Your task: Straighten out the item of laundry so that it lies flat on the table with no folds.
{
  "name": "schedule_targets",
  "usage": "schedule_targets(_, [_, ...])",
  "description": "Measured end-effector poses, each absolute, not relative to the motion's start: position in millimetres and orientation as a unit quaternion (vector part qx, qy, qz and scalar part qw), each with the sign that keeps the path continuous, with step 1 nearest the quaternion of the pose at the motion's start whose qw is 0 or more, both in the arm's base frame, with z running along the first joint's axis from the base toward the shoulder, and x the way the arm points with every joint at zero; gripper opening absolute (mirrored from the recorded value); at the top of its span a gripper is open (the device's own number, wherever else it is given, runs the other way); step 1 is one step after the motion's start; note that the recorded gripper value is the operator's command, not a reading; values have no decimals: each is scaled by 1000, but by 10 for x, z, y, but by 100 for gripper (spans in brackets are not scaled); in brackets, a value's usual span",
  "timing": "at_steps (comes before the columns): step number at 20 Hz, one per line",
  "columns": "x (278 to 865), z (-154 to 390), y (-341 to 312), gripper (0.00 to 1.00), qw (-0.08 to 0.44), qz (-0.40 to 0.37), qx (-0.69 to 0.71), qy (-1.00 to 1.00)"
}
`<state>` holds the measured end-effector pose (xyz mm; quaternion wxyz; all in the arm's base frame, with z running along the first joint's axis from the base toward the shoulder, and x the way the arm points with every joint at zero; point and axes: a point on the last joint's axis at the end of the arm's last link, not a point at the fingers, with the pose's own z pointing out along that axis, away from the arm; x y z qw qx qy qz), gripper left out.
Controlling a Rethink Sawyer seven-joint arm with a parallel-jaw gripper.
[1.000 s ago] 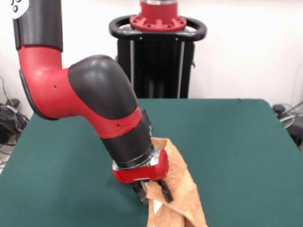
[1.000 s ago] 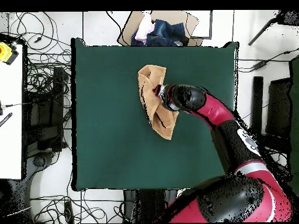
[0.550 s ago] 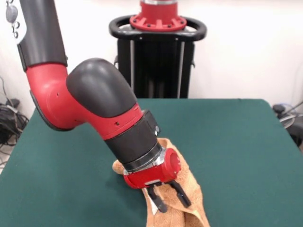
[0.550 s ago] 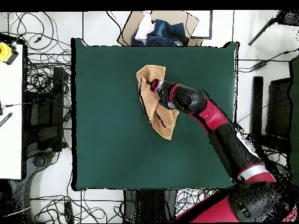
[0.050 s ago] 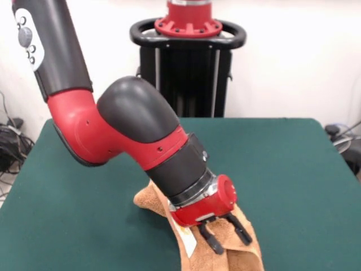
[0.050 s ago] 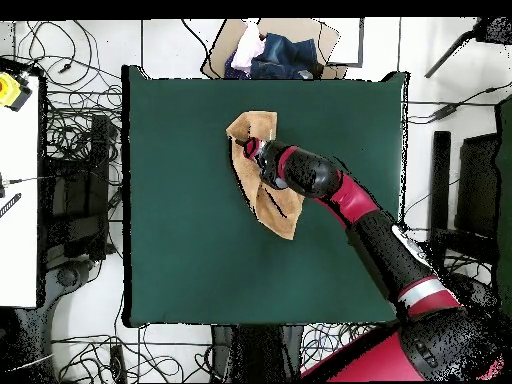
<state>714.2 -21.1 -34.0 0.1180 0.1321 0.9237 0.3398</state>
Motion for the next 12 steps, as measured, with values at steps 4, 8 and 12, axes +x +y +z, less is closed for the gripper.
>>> schedule_targets(4, [7127, -353, -128, 100, 120, 339, 120, 925])
schedule_targets(8, [7104, -368, -47, 100, 120, 335, 107, 928])
schedule_targets(12, [7088, -380, 9, 100, 120, 332, 98, 930])
